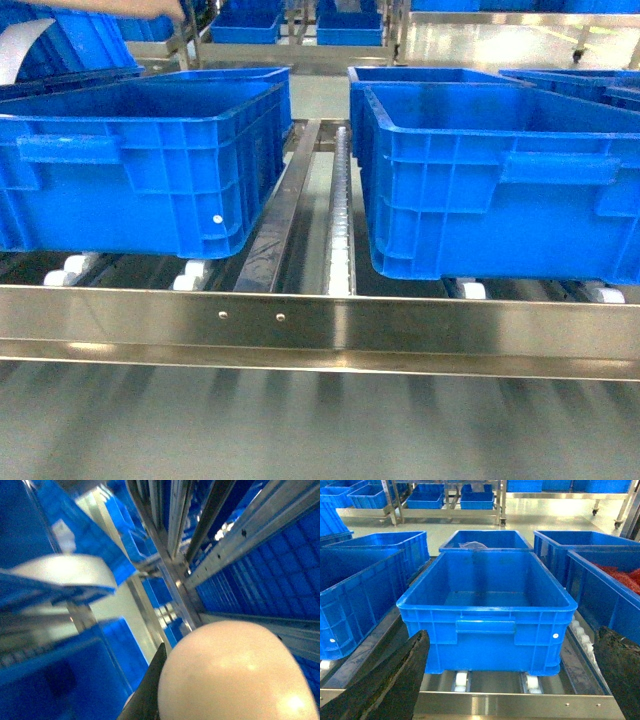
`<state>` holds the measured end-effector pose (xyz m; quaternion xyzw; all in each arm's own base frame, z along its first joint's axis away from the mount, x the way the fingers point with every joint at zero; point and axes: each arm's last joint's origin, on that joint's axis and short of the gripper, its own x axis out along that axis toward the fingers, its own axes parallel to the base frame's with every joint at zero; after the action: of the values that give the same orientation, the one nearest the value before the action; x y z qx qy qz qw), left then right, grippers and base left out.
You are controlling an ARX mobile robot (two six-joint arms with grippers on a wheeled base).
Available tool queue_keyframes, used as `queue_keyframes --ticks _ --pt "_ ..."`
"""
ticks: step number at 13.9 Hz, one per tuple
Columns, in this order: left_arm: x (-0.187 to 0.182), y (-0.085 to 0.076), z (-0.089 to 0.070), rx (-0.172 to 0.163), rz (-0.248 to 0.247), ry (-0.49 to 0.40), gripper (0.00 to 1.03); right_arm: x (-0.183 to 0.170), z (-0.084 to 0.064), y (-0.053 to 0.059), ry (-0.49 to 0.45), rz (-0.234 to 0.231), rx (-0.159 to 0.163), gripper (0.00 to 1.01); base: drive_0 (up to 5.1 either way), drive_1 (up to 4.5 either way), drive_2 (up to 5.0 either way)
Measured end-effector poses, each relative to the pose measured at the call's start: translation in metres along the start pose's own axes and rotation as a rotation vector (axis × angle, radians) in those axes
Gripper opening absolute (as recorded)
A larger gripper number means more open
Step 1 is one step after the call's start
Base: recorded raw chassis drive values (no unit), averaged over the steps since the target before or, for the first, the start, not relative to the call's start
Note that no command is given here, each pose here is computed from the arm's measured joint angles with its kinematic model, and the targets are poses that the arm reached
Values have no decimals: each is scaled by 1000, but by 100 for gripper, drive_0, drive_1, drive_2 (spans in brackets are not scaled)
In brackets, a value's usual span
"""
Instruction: Place part in tray to right shelf
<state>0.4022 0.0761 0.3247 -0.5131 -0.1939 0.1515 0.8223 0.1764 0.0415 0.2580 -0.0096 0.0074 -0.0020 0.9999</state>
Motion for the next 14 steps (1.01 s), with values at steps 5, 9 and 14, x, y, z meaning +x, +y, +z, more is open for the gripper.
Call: queue_keyframes --ticks 5,9,14 --pt "7 -11 -27 381 78 -142 14 0 0 0 0 0 0 98 0 0 0" --pt "8 -15 -25 444 65 -163 14 0 0 0 0 0 0 98 0 0 0" --pt "-30 -15 -6 373 11 -104 14 0 0 0 0 0 0 98 0 0 0"
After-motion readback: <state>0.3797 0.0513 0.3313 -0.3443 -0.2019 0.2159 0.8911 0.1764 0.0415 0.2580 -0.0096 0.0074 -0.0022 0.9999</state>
